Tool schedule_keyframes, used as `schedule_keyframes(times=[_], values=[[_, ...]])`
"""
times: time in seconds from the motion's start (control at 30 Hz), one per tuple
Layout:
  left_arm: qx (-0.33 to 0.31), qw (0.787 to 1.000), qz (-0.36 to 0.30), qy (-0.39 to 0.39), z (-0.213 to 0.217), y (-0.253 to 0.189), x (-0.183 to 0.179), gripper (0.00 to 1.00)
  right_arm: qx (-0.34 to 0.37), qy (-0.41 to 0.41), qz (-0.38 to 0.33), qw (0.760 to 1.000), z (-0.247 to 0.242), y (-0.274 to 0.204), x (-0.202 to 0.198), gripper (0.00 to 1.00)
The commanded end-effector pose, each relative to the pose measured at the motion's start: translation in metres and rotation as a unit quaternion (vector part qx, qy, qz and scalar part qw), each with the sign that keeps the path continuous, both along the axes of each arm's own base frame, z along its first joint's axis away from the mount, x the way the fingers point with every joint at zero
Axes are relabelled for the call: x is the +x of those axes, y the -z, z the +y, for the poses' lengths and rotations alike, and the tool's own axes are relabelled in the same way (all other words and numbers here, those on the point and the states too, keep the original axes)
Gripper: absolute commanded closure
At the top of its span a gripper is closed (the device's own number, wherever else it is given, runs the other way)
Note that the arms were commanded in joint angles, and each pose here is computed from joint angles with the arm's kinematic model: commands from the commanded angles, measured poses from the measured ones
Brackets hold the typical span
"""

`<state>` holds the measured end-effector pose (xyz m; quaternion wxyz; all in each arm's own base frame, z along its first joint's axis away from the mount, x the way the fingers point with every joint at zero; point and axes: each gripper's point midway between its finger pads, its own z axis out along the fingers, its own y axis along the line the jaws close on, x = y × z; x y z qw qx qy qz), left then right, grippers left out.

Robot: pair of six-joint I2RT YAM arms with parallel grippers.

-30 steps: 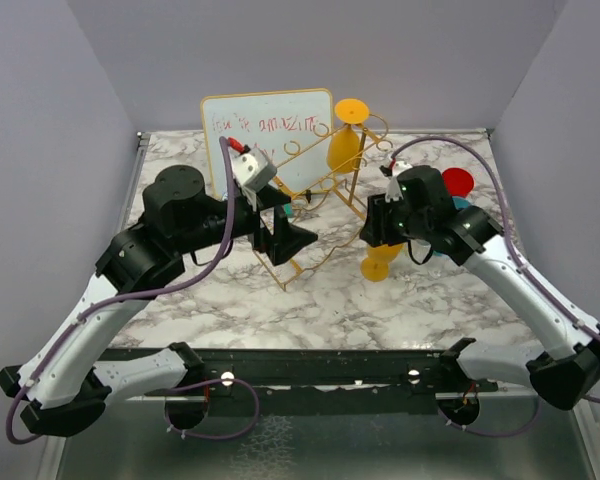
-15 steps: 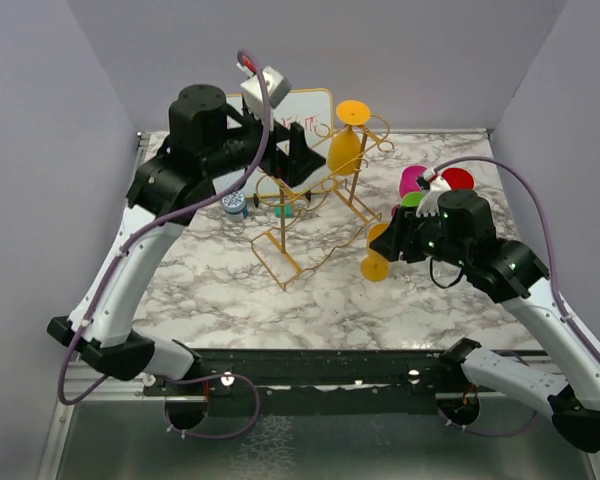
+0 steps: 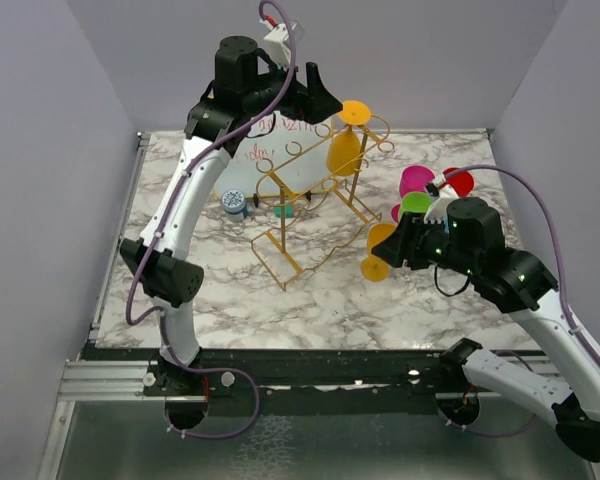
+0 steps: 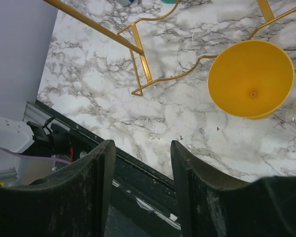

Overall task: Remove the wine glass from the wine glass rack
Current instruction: Pick up the wine glass from the wine rack.

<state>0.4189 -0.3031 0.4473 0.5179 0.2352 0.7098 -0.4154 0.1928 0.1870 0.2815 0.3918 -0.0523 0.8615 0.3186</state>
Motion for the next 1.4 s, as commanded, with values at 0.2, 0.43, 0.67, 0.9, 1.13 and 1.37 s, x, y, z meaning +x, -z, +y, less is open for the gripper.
schedule_keyframes(times=[0.2,0.43,0.67,0.9,1.13,1.37], values=[[-0.06,0.997,0.044,0.013,-0.019,0.015,0.048,0.15,-0.003,-0.003,0.005,1.0,-0.005,-0.003,-0.01,0.46],[-0.086,0.993,0.061,0.061,-0.033,0.024,0.053,0.18,0.007,-0.011,0.015,1.0,0.001,0.004,-0.011,0.46],[-0.09,0.99,0.087,0.061,-0.038,0.044,0.066,0.21,-0.004,-0.01,0.023,1.0,0.0,0.007,-0.009,0.46],[-0.086,0.99,0.1,0.059,-0.041,0.06,0.073,0.25,-0.001,-0.009,0.025,1.0,0.0,0.009,-0.011,0.46],[-0.09,0.988,0.105,0.07,-0.043,0.06,0.07,0.4,-0.003,-0.005,0.03,1.0,0.0,0.011,-0.01,0.46],[-0.095,0.985,0.116,0.085,-0.047,0.065,0.068,0.47,-0.005,-0.005,0.036,0.999,0.0,0.013,-0.01,0.46]])
